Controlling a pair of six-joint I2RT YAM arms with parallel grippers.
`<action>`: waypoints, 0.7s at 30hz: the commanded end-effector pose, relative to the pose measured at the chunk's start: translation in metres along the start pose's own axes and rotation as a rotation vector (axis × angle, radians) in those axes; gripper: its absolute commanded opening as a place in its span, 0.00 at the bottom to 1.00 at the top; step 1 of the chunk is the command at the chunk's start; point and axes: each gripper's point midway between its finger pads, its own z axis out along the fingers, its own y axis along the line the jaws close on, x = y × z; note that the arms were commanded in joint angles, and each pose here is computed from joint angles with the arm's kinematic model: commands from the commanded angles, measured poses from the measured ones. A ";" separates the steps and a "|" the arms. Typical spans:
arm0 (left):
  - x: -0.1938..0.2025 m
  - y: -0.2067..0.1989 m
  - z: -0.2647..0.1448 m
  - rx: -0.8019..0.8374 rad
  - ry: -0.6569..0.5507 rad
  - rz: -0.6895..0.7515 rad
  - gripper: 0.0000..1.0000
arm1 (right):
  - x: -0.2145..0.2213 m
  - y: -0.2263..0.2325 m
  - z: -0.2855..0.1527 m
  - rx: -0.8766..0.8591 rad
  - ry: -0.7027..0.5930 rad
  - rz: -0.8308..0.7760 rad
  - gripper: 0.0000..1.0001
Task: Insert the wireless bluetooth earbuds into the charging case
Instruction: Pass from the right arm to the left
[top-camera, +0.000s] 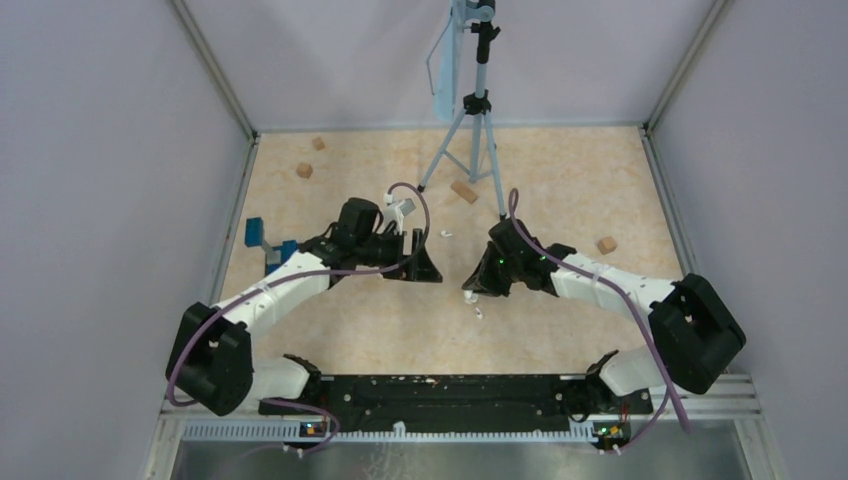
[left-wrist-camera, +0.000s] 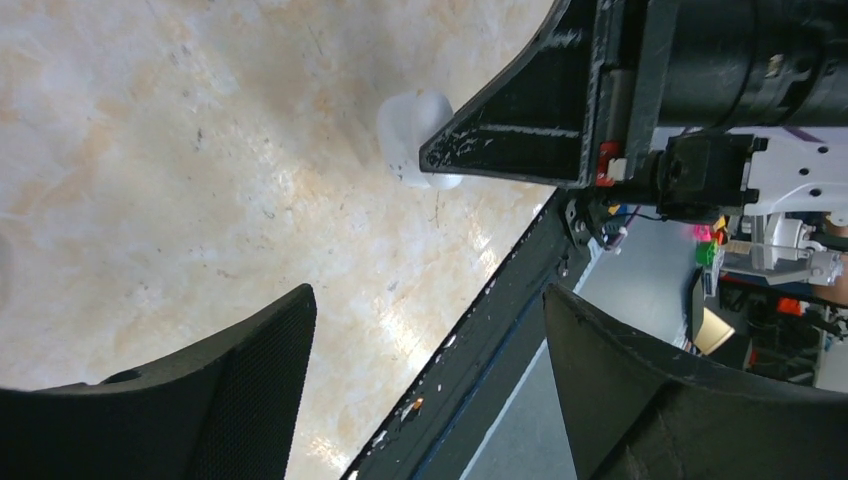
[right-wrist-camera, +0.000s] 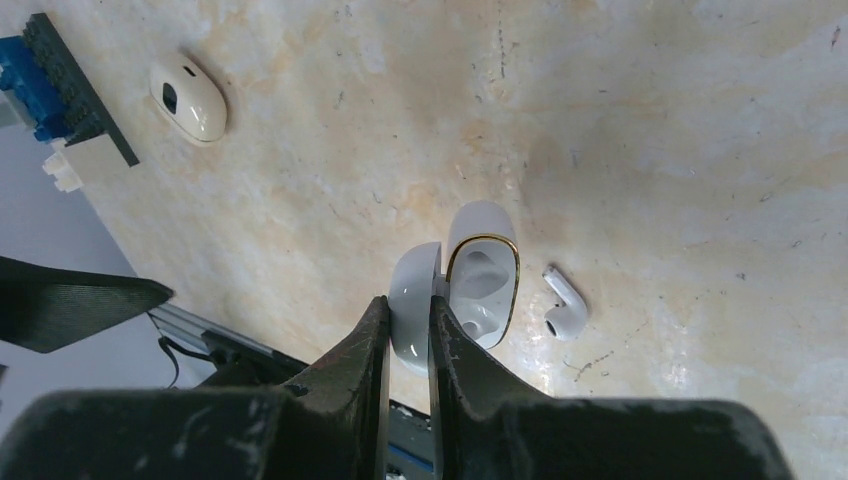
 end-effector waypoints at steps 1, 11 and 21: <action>0.004 -0.010 0.012 0.071 -0.034 0.005 0.87 | -0.004 0.023 -0.006 -0.048 -0.006 0.018 0.00; -0.002 -0.027 0.035 0.112 -0.177 0.018 0.83 | 0.003 0.046 -0.009 -0.148 0.040 0.109 0.00; 0.005 -0.033 0.045 0.125 -0.247 0.003 0.67 | 0.010 0.061 -0.009 -0.256 0.085 0.205 0.00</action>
